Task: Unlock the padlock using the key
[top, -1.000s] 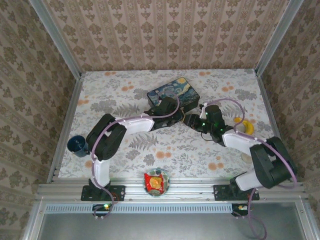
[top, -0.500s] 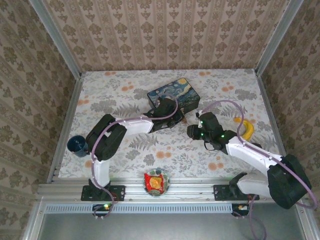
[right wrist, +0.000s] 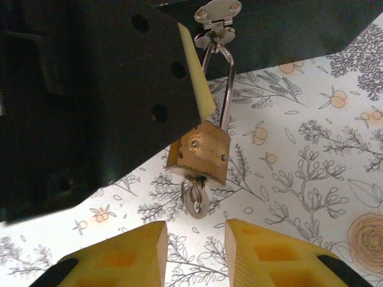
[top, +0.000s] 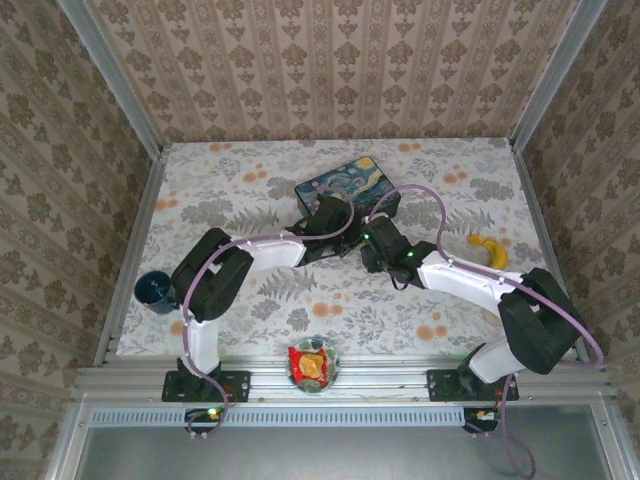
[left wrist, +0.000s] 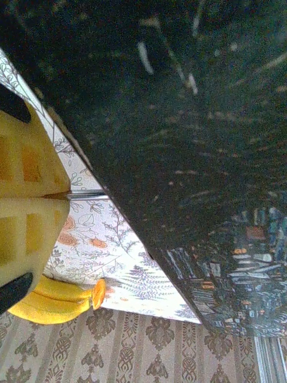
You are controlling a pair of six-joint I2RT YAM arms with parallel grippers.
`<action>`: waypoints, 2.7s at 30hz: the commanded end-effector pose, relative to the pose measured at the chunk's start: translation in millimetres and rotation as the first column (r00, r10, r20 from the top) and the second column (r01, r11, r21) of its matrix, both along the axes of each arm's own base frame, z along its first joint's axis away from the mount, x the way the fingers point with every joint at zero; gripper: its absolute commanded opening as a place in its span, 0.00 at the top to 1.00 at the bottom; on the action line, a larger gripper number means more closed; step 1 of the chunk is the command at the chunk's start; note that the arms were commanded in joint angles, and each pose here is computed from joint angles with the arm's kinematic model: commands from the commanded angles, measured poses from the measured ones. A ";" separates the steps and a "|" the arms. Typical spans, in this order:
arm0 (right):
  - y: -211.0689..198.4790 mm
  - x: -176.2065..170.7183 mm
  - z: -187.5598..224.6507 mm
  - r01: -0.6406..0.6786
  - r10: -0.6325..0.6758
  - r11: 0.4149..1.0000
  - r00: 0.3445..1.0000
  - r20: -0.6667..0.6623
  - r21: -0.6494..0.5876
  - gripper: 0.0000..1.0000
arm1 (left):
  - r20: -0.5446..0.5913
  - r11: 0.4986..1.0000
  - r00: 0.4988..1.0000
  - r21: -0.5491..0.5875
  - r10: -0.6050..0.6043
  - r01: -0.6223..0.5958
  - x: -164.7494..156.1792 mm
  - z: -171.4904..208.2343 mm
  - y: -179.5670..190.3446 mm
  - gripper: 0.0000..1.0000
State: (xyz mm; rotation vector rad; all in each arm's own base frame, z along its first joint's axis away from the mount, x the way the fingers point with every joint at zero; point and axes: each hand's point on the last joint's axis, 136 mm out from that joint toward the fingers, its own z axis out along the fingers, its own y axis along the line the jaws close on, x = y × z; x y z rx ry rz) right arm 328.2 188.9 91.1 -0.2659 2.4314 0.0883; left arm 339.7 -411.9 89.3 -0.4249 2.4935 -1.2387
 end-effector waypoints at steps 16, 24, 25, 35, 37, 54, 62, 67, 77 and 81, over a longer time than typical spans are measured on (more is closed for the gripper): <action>0.8 22.5 -0.5 0.000 0.006 0.991 0.999 0.050 -0.131 0.75 | -0.073 0.997 0.996 -0.069 -0.045 0.040 -14.5 -2.7 -8.9 1.00; -1.7 26.2 -5.5 -0.010 0.022 0.987 0.997 0.074 -0.159 1.00 | -0.096 0.990 0.990 -0.107 -0.100 0.090 -26.6 1.3 -15.3 0.61; -1.7 26.5 -4.6 -0.013 0.026 0.987 0.997 0.079 -0.157 1.00 | -0.096 0.990 0.990 -0.105 -0.102 0.092 -27.2 0.9 -14.5 0.61; -0.1 28.8 -4.6 -0.019 0.030 0.991 0.996 0.082 -0.131 1.00 | -0.113 0.993 0.989 -0.079 -0.099 0.091 -25.6 -13.2 -11.2 0.87; -0.4 28.9 -5.7 -0.017 0.025 0.995 0.997 0.078 -0.098 1.00 | -0.112 0.993 0.988 -0.078 -0.102 0.094 -24.0 -15.2 -11.7 0.95; -17.5 67.3 20.1 0.015 0.000 0.663 1.000 -0.019 0.749 1.00 | -0.051 0.982 0.985 -0.104 -0.163 0.158 -34.4 7.9 -16.1 1.00; -25.4 76.5 15.2 0.111 -0.031 0.436 0.994 -0.108 0.893 1.00 | -0.045 0.979 0.986 -0.133 -0.159 0.151 -40.1 14.3 -12.6 1.00; -28.6 77.4 14.3 0.155 -0.073 0.379 0.988 -0.138 0.912 1.00 | -0.041 0.976 0.988 -0.164 -0.151 0.143 -42.4 18.9 -12.0 0.84; -43.6 65.3 2.1 0.246 -0.221 0.397 0.961 -0.168 0.884 1.00 | 0.101 0.971 0.983 -0.171 -0.151 0.166 -44.5 86.8 5.2 0.00; -38.4 67.1 4.8 0.235 -0.234 0.375 0.960 -0.154 0.897 1.00 | 0.253 0.991 0.959 0.020 -0.130 0.130 -25.9 112.1 34.3 0.00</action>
